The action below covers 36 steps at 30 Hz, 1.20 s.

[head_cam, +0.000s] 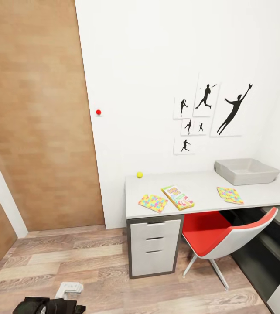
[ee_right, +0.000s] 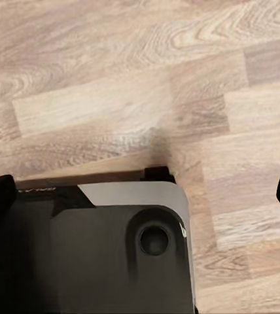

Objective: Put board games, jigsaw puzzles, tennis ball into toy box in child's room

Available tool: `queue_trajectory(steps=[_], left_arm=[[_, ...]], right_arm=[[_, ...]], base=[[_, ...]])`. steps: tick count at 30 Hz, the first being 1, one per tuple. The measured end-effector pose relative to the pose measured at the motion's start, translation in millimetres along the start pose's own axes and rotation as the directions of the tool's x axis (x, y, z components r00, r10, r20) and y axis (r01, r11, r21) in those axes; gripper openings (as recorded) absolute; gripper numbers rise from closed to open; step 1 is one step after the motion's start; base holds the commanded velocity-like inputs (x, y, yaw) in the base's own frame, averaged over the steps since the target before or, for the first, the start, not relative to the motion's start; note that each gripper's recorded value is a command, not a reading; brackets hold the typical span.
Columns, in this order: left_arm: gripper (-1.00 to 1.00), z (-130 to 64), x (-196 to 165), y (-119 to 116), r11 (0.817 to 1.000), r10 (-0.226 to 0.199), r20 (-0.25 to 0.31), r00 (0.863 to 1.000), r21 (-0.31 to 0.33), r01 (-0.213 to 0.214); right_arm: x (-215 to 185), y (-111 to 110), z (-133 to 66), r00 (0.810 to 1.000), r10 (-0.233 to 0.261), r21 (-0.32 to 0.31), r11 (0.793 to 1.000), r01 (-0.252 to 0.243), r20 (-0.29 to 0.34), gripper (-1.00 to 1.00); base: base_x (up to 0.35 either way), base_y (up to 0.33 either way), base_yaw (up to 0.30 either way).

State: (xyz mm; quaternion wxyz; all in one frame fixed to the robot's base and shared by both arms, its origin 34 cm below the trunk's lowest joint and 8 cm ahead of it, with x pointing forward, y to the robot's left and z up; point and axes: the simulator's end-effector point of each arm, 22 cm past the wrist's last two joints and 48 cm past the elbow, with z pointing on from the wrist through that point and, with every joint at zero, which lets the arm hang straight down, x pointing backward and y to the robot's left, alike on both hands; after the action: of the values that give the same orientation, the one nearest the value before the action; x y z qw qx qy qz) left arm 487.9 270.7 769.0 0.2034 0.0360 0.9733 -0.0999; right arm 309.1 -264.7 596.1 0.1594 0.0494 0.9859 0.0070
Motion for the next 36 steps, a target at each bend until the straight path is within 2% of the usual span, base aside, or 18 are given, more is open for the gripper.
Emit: queue_trajectory(steps=[7, 12, 17, 23, 24, 25, 26, 27, 30, 36], left_arm=[[1.0, -26.4, -45.6, -3.2, 1.0, 0.005, 0.052, 0.999, -0.005, -0.005], [1.0, -41.7, -71.1, 2.7, 1.0, -0.017, 0.082, 0.997, -0.013, 0.018], [1.0, -53.2, -84.1, 8.1, 0.999, -0.037, 0.102, 0.994, -0.018, 0.039], [1.0, -67.6, -100.2, 9.7, 0.999, -0.04, 0.127, 0.991, -0.023, 0.043], [1.0, -69.7, -102.8, 9.9, 0.999, -0.039, 0.131, 0.991, -0.024, 0.043], [1.0, -70.6, -102.9, 9.7, 0.999, -0.039, 0.131, 0.991, -0.024, 0.043], [1.0, -74.3, -108.2, 9.5, 0.999, -0.038, 0.14, 0.989, -0.025, 0.042], [1.0, -75.2, -108.4, 9.4, 0.999, -0.038, 0.14, 0.989, -0.025, 0.042], [1.0, -80.9, -113.9, 8.6, 0.999, -0.036, 0.149, 0.988, -0.026, 0.04], [1.0, -88.7, -117.5, 6.5, 0.999, -0.039, 0.149, 0.988, -0.024, 0.043]], right_arm=[[-69.6, 7.2, -18.8, 0.997, 0.001, -0.016, 1.0, 0.0, 0.082, 1.0], [-135.7, 16.3, -44.6, 0.983, 0.007, -0.041, 0.999, 0.001, 0.184, 1.0], [-201.3, 32.2, -84.1, 0.959, 0.04, -0.097, 0.995, -0.013, 0.28, 1.0], [-258.9, 54.4, -142.7, 0.939, 0.099, -0.187, 0.982, -0.038, 0.329, 1.0], [-266.3, 57.8, -152.4, 0.936, 0.108, -0.201, 0.979, -0.04, 0.335, 1.0], [-266.5, 57.8, -153.6, 0.936, 0.107, -0.201, 0.979, -0.04, 0.335, 1.0], [-279.2, 64.2, -170.3, 0.929, 0.124, -0.229, 0.972, -0.044, 0.348, 1.0], [-279.9, 64.2, -172.1, 0.929, 0.124, -0.229, 0.972, -0.043, 0.35, 1.0], [-296.7, 74.4, -196.1, 0.915, 0.15, -0.272, 0.961, -0.046, 0.375, 1.0], [-322.2, 97.3, -229.4, 0.889, 0.214, -0.363, 0.93, -0.059, 0.404, 1.0]], base=[[0.0, 0.0, 0.0], [0.0, 0.0, 0.0], [0.0, 0.0, 0.0], [0.0, 0.0, 0.0], [0.0, 0.0, 0.0], [0.0, 0.0, 0.0], [0.0, 0.0, 0.0], [0.0, 0.0, 0.0], [0.0, 0.0, 0.0], [0.0, 0.0, 0.0]])
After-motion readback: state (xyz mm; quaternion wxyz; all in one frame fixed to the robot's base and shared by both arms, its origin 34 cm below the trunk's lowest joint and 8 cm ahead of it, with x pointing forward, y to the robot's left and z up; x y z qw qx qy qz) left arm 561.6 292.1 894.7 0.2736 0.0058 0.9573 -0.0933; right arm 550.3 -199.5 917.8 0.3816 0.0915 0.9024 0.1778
